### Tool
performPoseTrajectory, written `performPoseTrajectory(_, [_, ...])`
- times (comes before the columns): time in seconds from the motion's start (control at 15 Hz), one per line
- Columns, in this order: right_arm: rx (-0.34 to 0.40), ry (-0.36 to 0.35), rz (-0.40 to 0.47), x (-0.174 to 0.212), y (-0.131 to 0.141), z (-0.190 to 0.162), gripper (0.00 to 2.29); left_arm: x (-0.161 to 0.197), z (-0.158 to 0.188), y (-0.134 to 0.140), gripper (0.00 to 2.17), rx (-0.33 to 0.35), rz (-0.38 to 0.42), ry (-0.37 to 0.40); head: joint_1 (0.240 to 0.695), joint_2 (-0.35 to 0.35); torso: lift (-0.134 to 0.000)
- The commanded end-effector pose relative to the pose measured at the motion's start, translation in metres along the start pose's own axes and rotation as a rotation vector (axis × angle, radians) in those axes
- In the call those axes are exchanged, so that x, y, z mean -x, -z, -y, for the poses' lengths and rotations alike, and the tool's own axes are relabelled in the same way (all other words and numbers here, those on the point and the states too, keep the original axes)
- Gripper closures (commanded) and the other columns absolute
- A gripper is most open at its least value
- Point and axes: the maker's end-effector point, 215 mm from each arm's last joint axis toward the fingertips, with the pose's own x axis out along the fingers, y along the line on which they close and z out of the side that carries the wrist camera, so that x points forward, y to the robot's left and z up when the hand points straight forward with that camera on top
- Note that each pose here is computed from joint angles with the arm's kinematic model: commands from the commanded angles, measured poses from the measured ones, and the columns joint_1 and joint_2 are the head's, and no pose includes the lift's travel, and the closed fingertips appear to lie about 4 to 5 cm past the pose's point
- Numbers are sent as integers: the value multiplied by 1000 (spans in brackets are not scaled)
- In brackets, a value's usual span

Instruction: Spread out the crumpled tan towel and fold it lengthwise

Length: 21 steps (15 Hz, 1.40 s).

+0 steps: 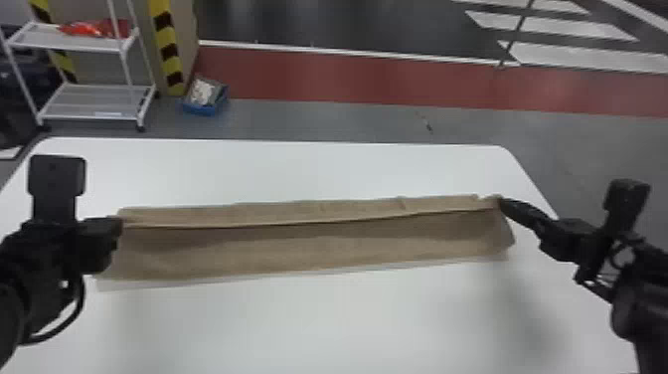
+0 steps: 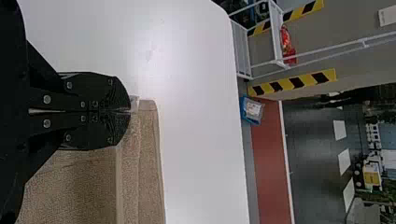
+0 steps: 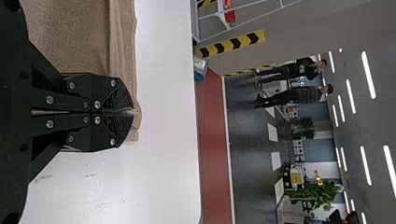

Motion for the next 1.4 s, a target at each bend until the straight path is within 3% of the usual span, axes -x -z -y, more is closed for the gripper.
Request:
performPoseTrajectory(0.0, [4,8,19,-3,-6,2,1642,-2,-1,-6,1690,4,14,-3,695,-153,-124])
performPoseTrajectory(0.4, [25,-19,7,-20,-6,-10,1642,-9,2,-12,1690,-9,12,-6,695,-144,-124])
performPoseTrajectory(0.6, [26,1,2,-24,-6,-2,1642,-9,1,-15,1676,-9,20,-15,695,-139,-124])
performPoseTrajectory(0.67, [38,5,10,-27,-6,-2,1477,-10,1,-19,1474,-7,38,-16,695,-139,-124])
performPoseTrajectory(0.8, [48,20,19,-30,-4,-1,441,-11,2,-19,198,-17,44,-18,695,-141,-124])
performPoseTrajectory(0.87, [64,45,22,-30,-4,3,6,-12,3,-26,-2,-13,76,-24,695,-143,-124])
performPoseTrajectory(1.0, [102,54,37,-34,-6,1,-2,-16,3,-44,9,6,166,-32,695,-145,-124])
performPoseTrajectory(1.13, [123,92,51,-37,-7,5,56,-26,0,-35,19,9,151,-41,695,-144,-124])
performPoseTrajectory(1.33, [139,93,73,-27,-1,4,66,-17,-8,-47,19,42,240,-76,695,-138,-124])
